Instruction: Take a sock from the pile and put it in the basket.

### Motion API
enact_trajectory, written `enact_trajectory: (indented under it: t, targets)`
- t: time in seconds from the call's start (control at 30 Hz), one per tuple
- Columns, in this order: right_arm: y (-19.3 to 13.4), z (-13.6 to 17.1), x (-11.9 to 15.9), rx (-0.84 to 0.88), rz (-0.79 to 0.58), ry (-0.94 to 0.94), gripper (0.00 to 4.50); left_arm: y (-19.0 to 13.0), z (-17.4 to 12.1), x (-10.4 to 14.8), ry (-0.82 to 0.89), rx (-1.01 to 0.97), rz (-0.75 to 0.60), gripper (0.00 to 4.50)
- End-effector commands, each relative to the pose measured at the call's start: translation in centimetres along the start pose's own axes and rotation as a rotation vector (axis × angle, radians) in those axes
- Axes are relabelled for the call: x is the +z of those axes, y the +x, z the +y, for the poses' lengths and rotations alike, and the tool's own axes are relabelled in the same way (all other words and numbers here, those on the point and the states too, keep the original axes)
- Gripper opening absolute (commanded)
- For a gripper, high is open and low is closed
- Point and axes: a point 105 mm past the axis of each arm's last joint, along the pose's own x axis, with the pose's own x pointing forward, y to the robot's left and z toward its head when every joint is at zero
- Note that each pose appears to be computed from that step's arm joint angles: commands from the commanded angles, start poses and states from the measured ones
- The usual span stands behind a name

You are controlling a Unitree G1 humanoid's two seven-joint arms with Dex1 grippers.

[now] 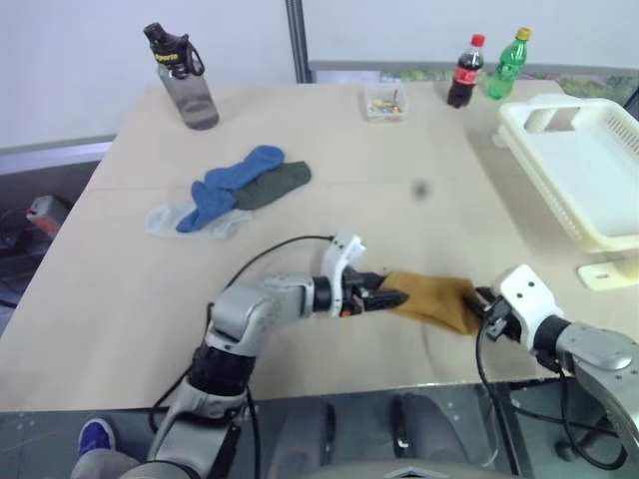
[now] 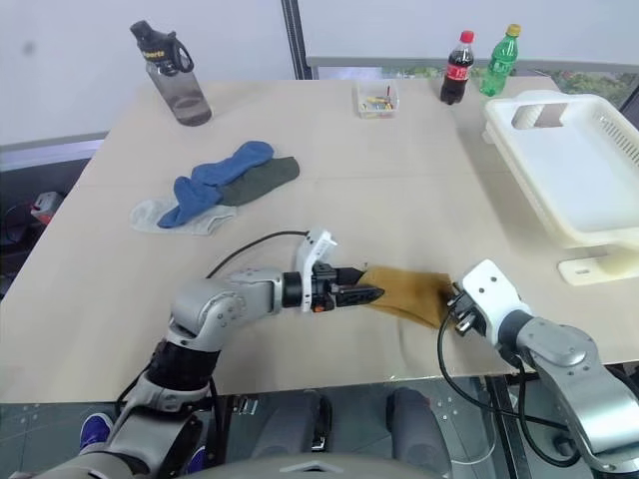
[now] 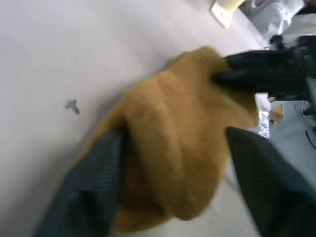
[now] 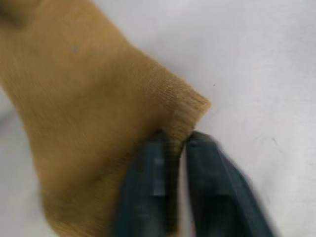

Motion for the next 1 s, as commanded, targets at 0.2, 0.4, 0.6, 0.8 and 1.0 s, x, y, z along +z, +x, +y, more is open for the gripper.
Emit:
enact_trajectory:
  t: [0.2,0.4,0.6,0.8,1.0]
  targets:
    - [-3.5,-0.3,4.4,0.021,-0.203,-0.081,2.38,-4.8,1.5,2.9,0.085,-0.029,-0.082,3.42]
    - [-1.3,2.0,3.5,0.138,-0.224,-0.052,0.04,-3.3,1.8,1.2,0.018,-0.086,0.005,3.42]
    - [1.8,3.3,-1.3,0.182,-0.093,-0.075,0.04,-1.2,2.9,-0.3,-0.019,-0.064,0.081,3.42]
    - [1.9,4.3,-2.1,0.207,-0.091,-0.078,0.04,0.7,2.1,-0.8,-0.175,-0.130,0.153,3.42]
    - [1.3,4.2,-1.6,0.184,-0.109,-0.078,0.04,1.0,-0.8,-0.3,-0.344,-0.298,0.229,3.42]
